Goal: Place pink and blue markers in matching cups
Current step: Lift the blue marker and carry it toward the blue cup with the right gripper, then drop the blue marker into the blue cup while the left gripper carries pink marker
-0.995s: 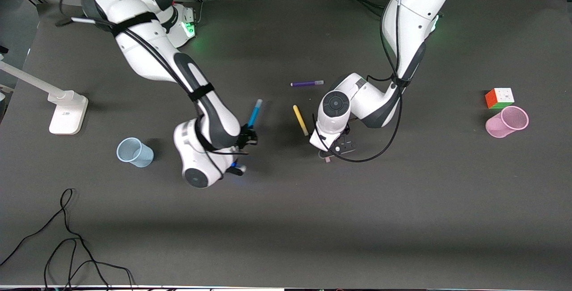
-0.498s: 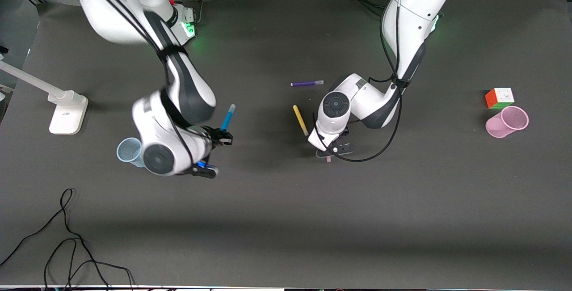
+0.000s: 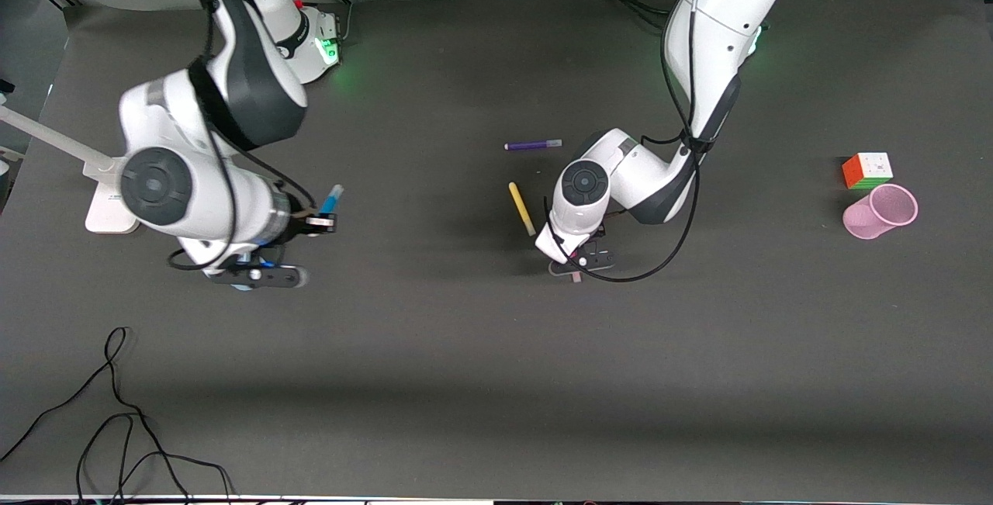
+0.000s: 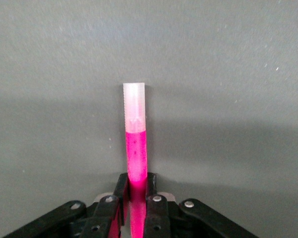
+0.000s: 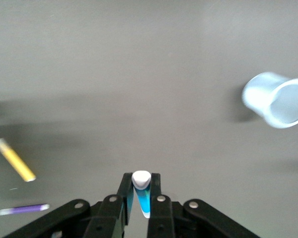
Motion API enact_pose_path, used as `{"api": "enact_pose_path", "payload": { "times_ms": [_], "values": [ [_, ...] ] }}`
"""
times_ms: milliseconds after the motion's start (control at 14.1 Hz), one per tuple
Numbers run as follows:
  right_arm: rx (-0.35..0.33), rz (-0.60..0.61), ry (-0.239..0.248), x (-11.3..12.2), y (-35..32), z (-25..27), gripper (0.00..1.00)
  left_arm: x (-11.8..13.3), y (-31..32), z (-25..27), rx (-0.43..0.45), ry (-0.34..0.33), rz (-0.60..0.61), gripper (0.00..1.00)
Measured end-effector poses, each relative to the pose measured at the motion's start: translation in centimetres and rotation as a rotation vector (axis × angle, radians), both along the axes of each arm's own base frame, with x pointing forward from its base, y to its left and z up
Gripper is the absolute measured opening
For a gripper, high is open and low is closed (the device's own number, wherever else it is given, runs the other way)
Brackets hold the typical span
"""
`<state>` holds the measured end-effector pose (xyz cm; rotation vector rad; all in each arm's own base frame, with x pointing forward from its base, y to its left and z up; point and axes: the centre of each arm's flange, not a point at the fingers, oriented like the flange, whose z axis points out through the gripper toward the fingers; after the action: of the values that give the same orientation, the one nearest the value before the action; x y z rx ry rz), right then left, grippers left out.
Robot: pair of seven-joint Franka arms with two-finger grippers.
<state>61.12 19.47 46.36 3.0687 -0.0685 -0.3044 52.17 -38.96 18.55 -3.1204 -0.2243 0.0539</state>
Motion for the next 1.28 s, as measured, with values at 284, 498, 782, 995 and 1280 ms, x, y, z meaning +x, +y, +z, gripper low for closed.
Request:
{"api": "enact_pose_path", "payload": {
  "times_ms": [284,498,782,995,1280],
  "values": [
    [-0.032,0.134,-0.139,-1.8,-4.1,-0.5,0.17,3.2,4.7,6.3,0.056,0.033,-0.075,0.18],
    [-0.015,0.223,-0.203,-3.2,-8.8,-0.5,0.17,4.1,8.7,14.1,0.092,0.048,-0.156,0.18],
    [-0.001,0.326,-0.244,-4.1,-16.3,-1.5,0.17,4.0,16.2,22.7,0.112,0.061,-0.332,0.18],
    [-0.008,0.39,-0.321,-4.4,-19.5,-3.5,0.17,3.2,22.1,25.1,0.109,0.059,-0.462,0.18],
    [-0.019,0.414,-0.395,-5.3,-20.6,-6.6,0.17,3.7,25.1,25.6,0.097,0.026,-0.663,0.18]
  ]
}}
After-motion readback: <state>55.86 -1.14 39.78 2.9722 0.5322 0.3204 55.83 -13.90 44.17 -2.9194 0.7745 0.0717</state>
